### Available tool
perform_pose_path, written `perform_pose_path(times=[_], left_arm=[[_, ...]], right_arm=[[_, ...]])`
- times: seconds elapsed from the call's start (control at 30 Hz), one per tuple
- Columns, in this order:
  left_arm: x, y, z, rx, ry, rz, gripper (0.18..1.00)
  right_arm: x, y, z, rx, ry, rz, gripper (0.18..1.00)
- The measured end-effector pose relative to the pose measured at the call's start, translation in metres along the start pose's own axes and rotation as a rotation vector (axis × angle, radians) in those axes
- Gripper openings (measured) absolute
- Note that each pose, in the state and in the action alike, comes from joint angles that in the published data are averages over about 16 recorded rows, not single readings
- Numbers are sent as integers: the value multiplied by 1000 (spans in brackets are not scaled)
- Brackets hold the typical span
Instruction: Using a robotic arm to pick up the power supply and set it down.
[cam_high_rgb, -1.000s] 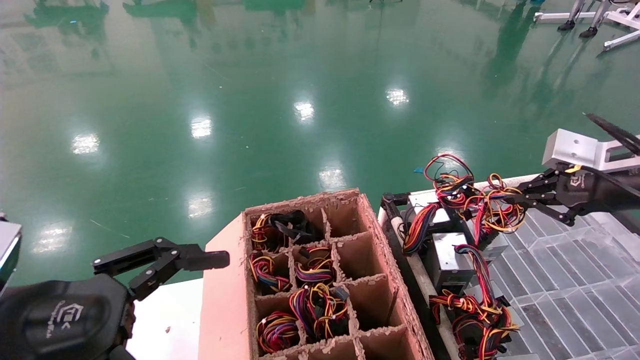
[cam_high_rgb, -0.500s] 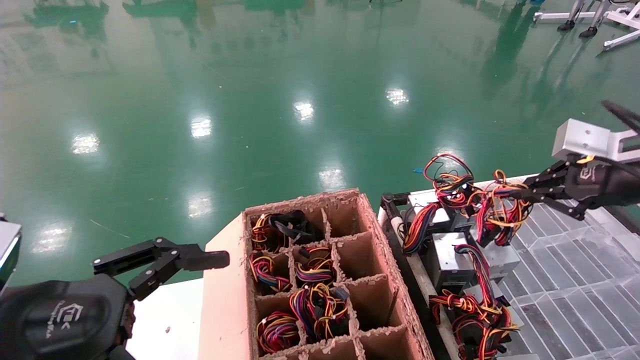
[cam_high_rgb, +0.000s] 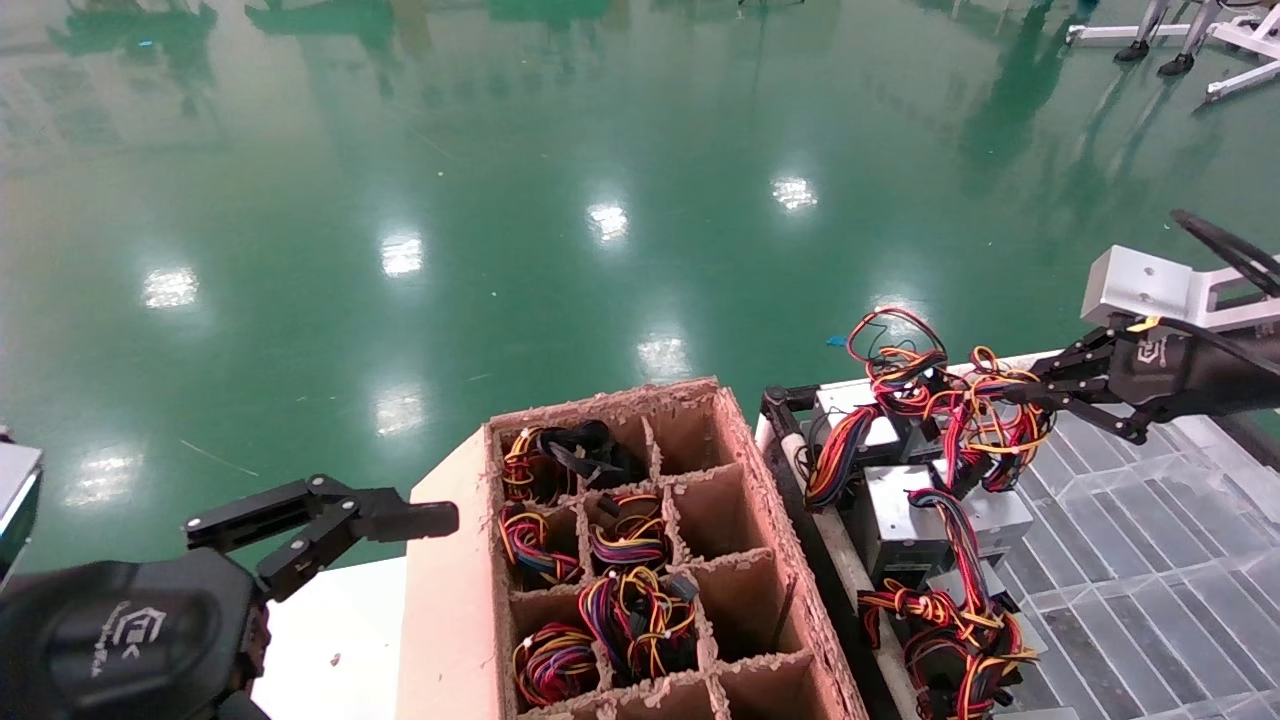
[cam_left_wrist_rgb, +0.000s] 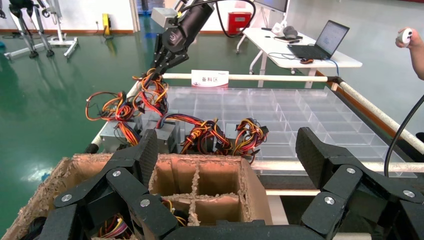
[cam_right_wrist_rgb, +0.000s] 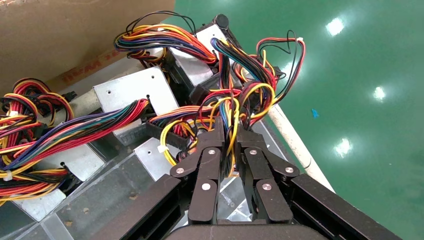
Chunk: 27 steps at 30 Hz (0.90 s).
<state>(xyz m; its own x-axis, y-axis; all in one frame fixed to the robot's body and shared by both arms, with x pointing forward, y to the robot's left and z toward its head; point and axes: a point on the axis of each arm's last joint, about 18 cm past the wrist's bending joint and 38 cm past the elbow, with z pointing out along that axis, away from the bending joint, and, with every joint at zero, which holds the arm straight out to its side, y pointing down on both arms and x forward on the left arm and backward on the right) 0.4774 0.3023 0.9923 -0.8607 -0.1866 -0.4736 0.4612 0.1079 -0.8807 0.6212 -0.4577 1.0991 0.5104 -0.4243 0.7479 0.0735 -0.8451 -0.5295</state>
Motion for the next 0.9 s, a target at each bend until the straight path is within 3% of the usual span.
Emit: perform_pose_path(times=[0.3,0.5,0.9], left_arm=[[0,0,0,0,0,0,1001],[0,0,0,0,0,0,1001],[0,0,0,0,-1,0,1001]], right_arm=[[0,-7,0,18,-9,8,273],[-2,-16,-2,70,-24,45,357],[-14,-30,7,225,-45,113,606]])
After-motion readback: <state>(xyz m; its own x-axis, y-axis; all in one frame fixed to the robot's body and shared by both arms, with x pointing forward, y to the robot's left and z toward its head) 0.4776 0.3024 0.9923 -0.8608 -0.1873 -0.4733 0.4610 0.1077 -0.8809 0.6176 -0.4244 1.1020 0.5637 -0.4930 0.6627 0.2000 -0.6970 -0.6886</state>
